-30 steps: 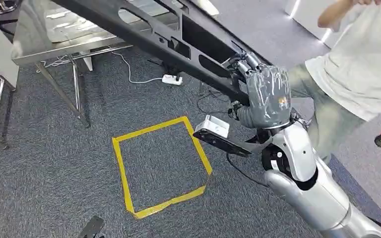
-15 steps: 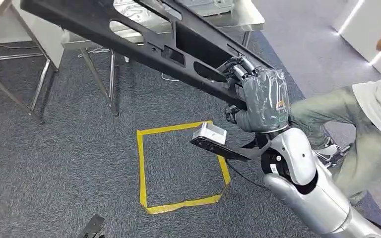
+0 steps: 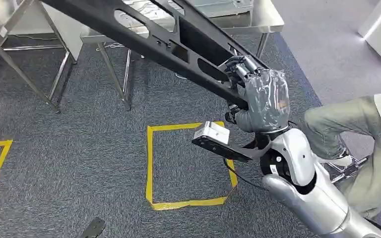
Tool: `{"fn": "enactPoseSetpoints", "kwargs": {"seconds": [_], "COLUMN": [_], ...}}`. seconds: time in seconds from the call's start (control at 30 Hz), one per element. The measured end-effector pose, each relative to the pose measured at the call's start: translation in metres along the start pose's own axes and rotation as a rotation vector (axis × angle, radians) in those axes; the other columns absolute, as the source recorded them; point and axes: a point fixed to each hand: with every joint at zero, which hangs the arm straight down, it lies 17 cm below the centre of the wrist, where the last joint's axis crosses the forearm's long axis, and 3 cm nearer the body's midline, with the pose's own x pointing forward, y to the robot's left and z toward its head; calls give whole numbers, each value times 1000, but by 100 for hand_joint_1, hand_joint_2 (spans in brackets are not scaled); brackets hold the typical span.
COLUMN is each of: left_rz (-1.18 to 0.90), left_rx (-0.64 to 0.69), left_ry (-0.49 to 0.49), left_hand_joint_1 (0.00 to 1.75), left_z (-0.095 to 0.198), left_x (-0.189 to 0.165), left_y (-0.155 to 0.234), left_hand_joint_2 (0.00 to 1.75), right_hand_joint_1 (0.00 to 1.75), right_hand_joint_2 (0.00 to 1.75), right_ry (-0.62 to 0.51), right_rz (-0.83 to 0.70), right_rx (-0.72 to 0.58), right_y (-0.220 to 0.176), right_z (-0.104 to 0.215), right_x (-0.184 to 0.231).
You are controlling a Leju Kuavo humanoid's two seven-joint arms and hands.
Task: Take the parts from the cabinet and place them on the table.
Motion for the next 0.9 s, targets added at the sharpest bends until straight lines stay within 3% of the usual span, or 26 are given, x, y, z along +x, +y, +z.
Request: {"fn": "enactPoseSetpoints", "kwargs": {"seconds": [0.9], "left_rz": [15], "left_rx": [-27], "left_ry": [22], "left_hand_joint_1": [0], "left_z": [3], "left_x": [-9], "left_y": [-5], "left_hand_joint_2": [175], "right_hand_joint_1": [175], "right_hand_joint_2": [175], "right_ry": [0], "right_rz": [7], "right_rx": [1], "right_y": [0], "right_z": [0], "right_x": [0]}}
